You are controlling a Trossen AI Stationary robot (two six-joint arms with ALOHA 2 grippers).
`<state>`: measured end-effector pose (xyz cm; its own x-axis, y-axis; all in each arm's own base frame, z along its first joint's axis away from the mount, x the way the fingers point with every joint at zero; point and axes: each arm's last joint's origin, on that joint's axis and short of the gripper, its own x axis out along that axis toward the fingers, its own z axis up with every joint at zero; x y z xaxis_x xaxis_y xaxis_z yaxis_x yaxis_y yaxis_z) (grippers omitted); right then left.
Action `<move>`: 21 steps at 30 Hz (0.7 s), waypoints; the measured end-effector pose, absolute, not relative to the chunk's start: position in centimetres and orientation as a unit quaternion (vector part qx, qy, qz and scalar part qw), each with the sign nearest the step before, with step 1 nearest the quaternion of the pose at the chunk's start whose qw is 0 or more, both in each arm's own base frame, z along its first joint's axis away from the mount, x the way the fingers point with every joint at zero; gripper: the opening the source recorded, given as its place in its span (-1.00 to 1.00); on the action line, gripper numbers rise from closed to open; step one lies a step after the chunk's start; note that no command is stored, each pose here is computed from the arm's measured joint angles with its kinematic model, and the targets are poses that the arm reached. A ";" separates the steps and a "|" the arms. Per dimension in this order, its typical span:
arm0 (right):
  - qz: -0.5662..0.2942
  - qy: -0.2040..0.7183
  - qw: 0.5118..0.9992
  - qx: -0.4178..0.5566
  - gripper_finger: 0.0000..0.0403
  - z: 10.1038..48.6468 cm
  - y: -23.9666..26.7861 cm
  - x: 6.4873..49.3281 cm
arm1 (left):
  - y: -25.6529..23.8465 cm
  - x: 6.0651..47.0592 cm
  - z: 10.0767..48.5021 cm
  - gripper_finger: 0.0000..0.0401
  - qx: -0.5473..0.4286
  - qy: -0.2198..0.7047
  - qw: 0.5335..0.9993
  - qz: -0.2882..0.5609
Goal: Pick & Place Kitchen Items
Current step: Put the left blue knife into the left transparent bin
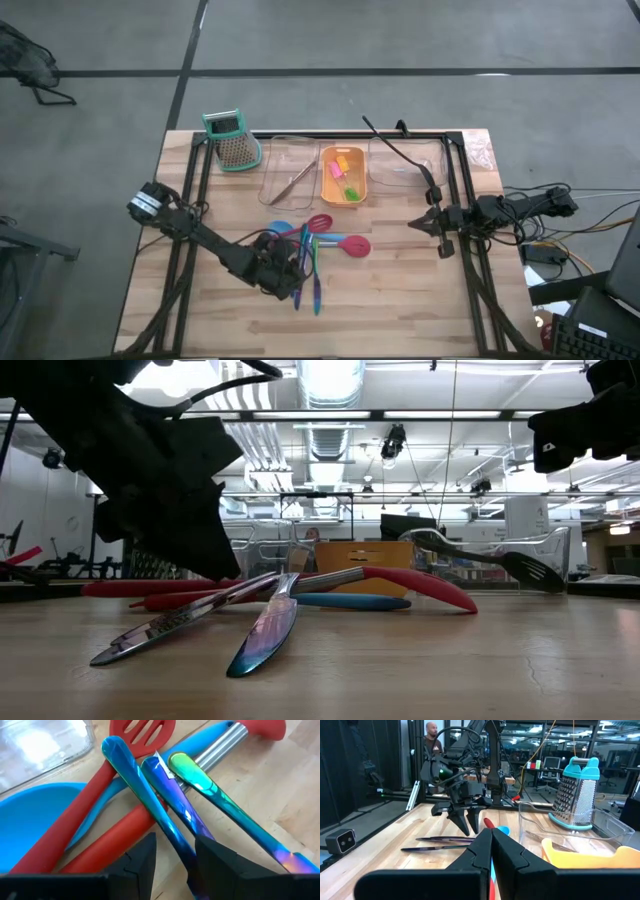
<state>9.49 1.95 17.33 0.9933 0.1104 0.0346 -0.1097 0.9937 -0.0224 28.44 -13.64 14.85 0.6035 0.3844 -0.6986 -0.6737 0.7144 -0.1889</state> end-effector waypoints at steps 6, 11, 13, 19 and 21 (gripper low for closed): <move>0.055 -0.018 0.998 -0.011 -0.96 17.3 2.0 9.5 | -13.6 28.3 14.6 -0.29 -0.221 0.326 0.867 0.306; 0.055 -0.018 0.998 -0.011 -0.96 17.3 2.0 9.5 | -13.5 27.9 14.0 -0.29 -0.227 0.328 0.866 0.303; 0.055 -0.018 0.998 -0.011 -0.96 17.3 2.0 9.5 | -13.5 27.9 13.9 -0.29 -0.230 0.324 0.867 0.300; 0.055 -0.018 0.998 -0.011 -0.96 17.3 2.0 9.5 | -13.6 28.2 13.9 -0.29 -0.243 0.305 0.877 0.281; 0.055 -0.018 0.998 -0.011 -0.96 17.3 2.0 9.5 | -13.6 28.2 13.9 -0.29 -0.241 0.305 0.877 0.281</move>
<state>9.49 1.95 17.33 0.9933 0.1103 0.0346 -0.1095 0.9937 -0.0234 28.20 -13.62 13.86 0.6551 0.3466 -0.6713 -0.6405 0.7261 -0.2502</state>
